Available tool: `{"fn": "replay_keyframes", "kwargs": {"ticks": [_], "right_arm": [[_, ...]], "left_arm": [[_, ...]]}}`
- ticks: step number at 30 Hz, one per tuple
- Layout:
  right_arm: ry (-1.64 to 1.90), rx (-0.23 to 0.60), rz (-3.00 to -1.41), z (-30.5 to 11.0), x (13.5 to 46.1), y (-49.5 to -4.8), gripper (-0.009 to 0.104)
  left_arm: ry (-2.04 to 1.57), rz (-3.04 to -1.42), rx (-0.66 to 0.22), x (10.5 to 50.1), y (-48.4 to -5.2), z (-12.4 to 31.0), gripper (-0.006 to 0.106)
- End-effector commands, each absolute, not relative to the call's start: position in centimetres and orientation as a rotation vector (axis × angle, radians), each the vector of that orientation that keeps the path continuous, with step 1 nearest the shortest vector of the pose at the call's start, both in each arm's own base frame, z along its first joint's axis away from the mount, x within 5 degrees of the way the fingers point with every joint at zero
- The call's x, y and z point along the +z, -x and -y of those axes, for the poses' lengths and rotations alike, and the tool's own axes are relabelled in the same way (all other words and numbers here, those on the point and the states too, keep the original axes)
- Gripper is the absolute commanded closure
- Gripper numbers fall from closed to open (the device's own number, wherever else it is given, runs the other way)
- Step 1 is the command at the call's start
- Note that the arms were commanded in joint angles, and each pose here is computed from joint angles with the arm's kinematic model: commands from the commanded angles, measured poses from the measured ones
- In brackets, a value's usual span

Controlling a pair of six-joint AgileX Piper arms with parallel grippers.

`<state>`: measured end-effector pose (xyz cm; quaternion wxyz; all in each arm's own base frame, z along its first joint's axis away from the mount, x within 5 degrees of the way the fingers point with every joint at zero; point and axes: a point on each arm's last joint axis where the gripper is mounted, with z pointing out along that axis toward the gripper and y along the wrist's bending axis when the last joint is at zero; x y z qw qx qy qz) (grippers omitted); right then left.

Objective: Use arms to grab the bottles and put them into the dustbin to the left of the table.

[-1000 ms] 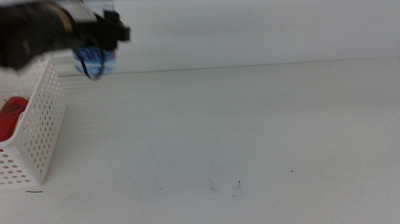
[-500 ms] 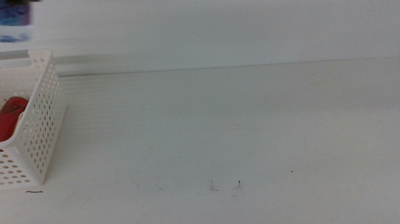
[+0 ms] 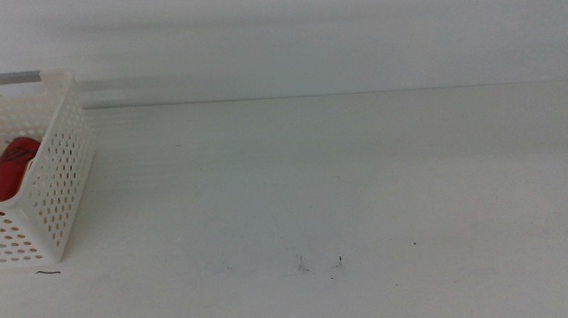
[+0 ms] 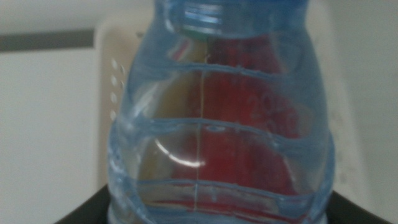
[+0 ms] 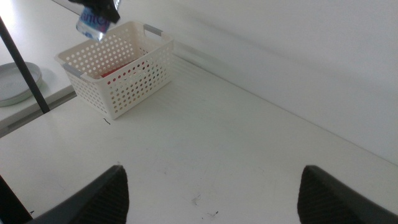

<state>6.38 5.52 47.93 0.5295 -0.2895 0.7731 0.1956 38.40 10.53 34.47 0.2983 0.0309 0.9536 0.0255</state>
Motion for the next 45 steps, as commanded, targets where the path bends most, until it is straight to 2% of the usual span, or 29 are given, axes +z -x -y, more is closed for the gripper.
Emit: {"fn": "replay_keyframes", "kwargs": {"ticks": [1,13,16,19,23,24,27,36,45], "right_arm": [[0.691,0.467,-1.833,-5.5,48.2,-6.4,0.003],[0.691,0.467,-1.833,-5.5,48.2,-6.4,0.003],[0.691,0.467,-1.833,-5.5,48.2,-6.4,0.003],[0.691,0.467,-1.833,-5.5,48.2,-6.4,0.003],[0.691,0.467,-1.833,-5.5,48.2,-6.4,0.003],[0.691,0.467,-1.833,-5.5,48.2,-6.4,0.003],[0.691,0.467,-1.833,-5.5,48.2,-6.4,0.003],[0.691,0.467,-1.833,-5.5,48.2,-6.4,0.003],[0.691,0.467,-1.833,-5.5,48.2,-6.4,0.003]], "left_arm": [[-0.085,-2.515,0.073,34.0,-39.1,-11.0,0.063],[-0.077,-2.686,-0.034,25.6,-42.6,-11.9,0.063],[-0.08,-2.707,-0.045,24.7,-42.9,-11.9,0.059],[-0.097,-2.711,-0.044,24.5,-43.1,-11.4,0.049],[-0.117,-2.701,-0.044,24.5,-43.3,-10.8,0.03],[-0.133,-2.703,-0.038,24.5,-43.4,-10.4,0.021],[-0.135,-2.724,-0.03,24.4,-43.4,-10.1,0.009],[-0.064,-2.687,-0.021,28.3,-41.9,-9.6,0.007],[-0.09,-2.511,-0.016,35.8,-37.6,-6.2,0.007]]}}
